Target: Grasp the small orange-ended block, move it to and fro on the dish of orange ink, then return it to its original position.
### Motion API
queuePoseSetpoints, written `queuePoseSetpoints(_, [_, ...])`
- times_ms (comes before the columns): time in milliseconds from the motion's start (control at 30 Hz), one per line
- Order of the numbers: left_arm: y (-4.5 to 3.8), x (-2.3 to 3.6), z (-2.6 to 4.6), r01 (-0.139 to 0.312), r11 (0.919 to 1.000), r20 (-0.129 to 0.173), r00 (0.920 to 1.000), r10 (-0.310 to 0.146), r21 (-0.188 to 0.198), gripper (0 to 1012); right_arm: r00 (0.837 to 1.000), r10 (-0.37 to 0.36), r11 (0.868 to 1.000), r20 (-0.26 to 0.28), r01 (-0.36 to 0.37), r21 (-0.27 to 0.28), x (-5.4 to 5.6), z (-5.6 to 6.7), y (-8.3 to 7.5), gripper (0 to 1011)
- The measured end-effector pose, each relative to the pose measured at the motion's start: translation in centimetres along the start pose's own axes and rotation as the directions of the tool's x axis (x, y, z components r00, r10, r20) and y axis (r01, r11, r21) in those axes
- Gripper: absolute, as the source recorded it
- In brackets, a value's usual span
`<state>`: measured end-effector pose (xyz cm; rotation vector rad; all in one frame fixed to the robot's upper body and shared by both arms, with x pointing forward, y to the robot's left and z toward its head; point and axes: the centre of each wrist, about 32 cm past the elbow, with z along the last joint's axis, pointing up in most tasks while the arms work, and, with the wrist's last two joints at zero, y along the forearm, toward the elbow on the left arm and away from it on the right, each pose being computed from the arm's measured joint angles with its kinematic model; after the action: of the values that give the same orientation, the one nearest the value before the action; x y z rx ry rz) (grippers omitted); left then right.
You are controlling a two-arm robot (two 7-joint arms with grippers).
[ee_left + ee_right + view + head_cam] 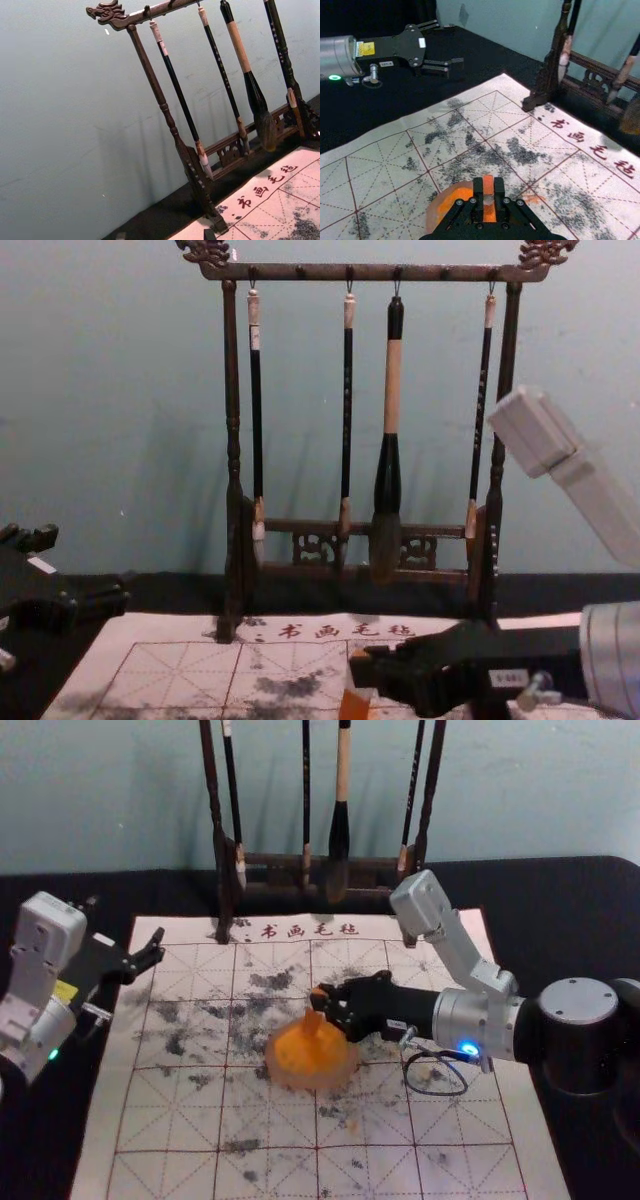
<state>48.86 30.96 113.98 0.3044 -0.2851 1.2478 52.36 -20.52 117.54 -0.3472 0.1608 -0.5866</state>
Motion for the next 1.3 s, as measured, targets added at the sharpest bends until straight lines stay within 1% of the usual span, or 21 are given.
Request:
queuePoseSetpoints(233, [0.0,0.0,0.0,0.0,1.0,0.0,1.0,0.0,0.0,1001,1.0,-0.01,1.0,-0.001,0.01,0.006,0.1,-0.1,-0.7,114])
queuePoseSetpoints(567, [0.0,0.0,0.0,0.0,1.0,0.0,1.0,0.0,0.0,1001,1.0,-0.007,1.0,-0.001,0.007,0.001,-0.1,-0.6,-1.6,113])
queuePoseSetpoints(1000, [0.0,0.0,0.0,0.0,1.0,0.0,1.0,0.0,0.0,1001,1.0,0.012,1.0,0.0,-0.012,0.006,-0.9,-0.8,-2.7,113])
queuePoseSetpoints(1300, [0.0,0.0,0.0,0.0,1.0,0.0,1.0,0.0,0.0,1001,0.999,0.043,0.999,0.004,-0.043,-0.001,-1.5,-1.0,-2.5,113])
